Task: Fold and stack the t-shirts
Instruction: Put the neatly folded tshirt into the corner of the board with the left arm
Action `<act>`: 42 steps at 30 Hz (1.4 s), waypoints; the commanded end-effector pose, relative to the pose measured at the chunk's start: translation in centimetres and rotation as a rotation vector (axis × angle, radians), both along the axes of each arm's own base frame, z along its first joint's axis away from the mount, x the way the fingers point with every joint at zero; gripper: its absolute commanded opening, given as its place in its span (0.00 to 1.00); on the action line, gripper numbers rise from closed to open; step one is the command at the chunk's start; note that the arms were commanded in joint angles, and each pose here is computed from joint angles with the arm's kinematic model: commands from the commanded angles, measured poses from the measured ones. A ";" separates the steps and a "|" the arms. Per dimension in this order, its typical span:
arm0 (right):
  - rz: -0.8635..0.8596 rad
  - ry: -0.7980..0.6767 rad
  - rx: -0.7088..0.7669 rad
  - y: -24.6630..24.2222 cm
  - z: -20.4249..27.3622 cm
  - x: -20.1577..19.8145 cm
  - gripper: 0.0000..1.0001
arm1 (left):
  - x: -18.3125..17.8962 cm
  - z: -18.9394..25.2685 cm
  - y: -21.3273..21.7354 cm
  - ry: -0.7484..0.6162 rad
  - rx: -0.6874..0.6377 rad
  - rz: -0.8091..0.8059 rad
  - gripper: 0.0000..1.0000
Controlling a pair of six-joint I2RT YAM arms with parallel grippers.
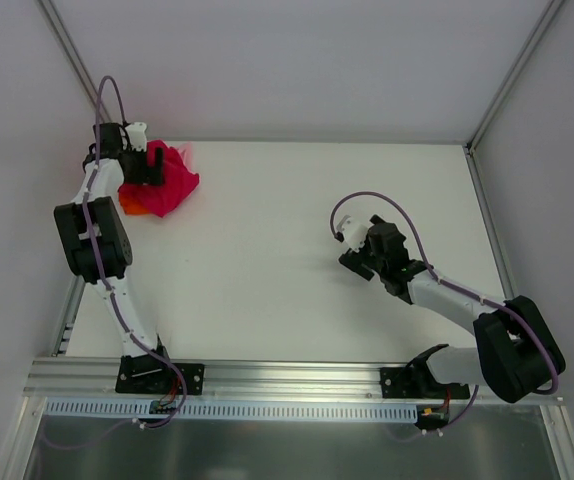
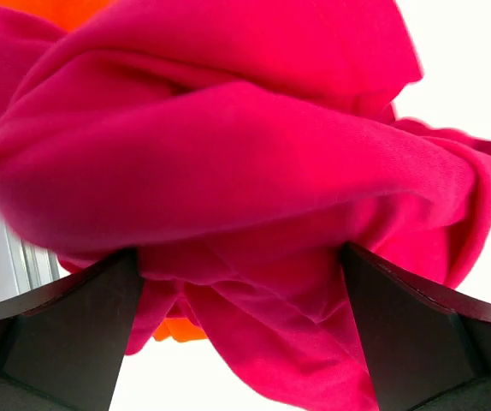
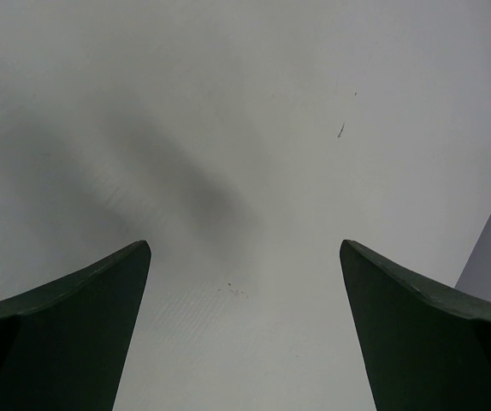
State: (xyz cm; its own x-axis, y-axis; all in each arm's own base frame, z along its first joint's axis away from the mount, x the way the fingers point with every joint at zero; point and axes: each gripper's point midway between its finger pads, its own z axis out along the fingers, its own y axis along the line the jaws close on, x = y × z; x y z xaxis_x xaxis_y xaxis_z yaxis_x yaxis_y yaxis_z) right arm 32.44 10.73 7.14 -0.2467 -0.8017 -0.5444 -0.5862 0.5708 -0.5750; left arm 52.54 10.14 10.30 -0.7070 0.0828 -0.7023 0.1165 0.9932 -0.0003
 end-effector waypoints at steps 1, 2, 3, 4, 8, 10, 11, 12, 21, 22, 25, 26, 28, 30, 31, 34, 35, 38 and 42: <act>0.018 -0.026 0.023 0.7 0.8 0.3 1.00 | -0.8 1.1 -0.4 -0.005 0.026 -0.004 0.99; 0.018 -0.022 0.021 0.6 0.7 0.2 1.00 | -0.2 2.1 -0.4 -0.071 0.034 -0.010 0.99; 0.017 -0.019 0.021 0.6 0.5 0.2 1.00 | -1.3 3.5 -1.1 -0.106 0.024 -0.013 0.99; 0.019 -0.018 0.022 0.7 0.5 0.2 1.00 | -1.6 4.7 -1.5 -0.145 0.015 -0.024 0.99; 0.018 -0.013 0.020 0.7 0.3 0.2 1.00 | -4.7 11.6 -4.5 -0.300 -0.047 -0.086 0.99; 0.019 -0.016 0.020 0.7 0.4 0.2 1.00 | -5.8 14.4 -5.7 -0.379 -0.066 -0.125 0.99; 0.020 -0.016 0.024 0.7 0.4 0.2 1.00 | -7.3 16.6 -7.0 -0.437 -0.082 -0.170 0.99; 0.020 -0.016 0.024 0.7 0.4 0.2 1.00 | -8.1 17.5 -7.7 -0.459 -0.090 -0.192 0.99; 0.022 -0.022 0.033 0.9 0.6 0.4 1.00 | -18.1 18.7 -17.7 -0.476 -0.206 -0.543 0.99; 0.023 -0.023 0.034 1.0 0.6 0.4 1.00 | -19.0 17.8 -19.3 -0.457 -0.210 -0.601 0.99; 0.024 -0.020 0.032 1.0 0.5 0.4 1.00 | -20.7 16.0 -22.0 -0.396 -0.223 -0.693 0.99; 0.024 -0.019 0.031 0.9 0.5 0.4 1.00 | -20.9 15.7 -22.4 -0.390 -0.232 -0.703 0.99; 0.024 -0.018 0.030 0.9 0.5 0.4 1.00 | -21.3 14.8 -23.4 -0.369 -0.252 -0.738 0.99; 0.025 -0.017 0.028 0.9 0.4 0.3 0.99 | -21.6 14.1 -24.2 -0.343 -0.259 -0.780 0.99; 0.023 -0.017 0.029 0.9 0.4 0.3 1.00 | -21.8 12.8 -24.9 -0.294 -0.270 -0.803 0.99; 0.023 -0.017 0.029 0.9 0.4 0.4 1.00 | -21.5 10.2 -25.8 -0.213 -0.261 -0.832 0.99; 0.024 -0.016 0.027 0.9 0.3 0.4 1.00 | -21.7 9.4 -26.4 -0.182 -0.253 -0.846 0.99; 0.027 -0.005 0.024 1.0 0.0 0.3 1.00 | -21.8 6.8 -27.6 -0.105 -0.264 -0.878 0.99; 0.027 0.002 0.021 0.9 -0.3 0.3 1.00 | -22.2 3.7 -29.1 -0.020 -0.240 -0.913 0.99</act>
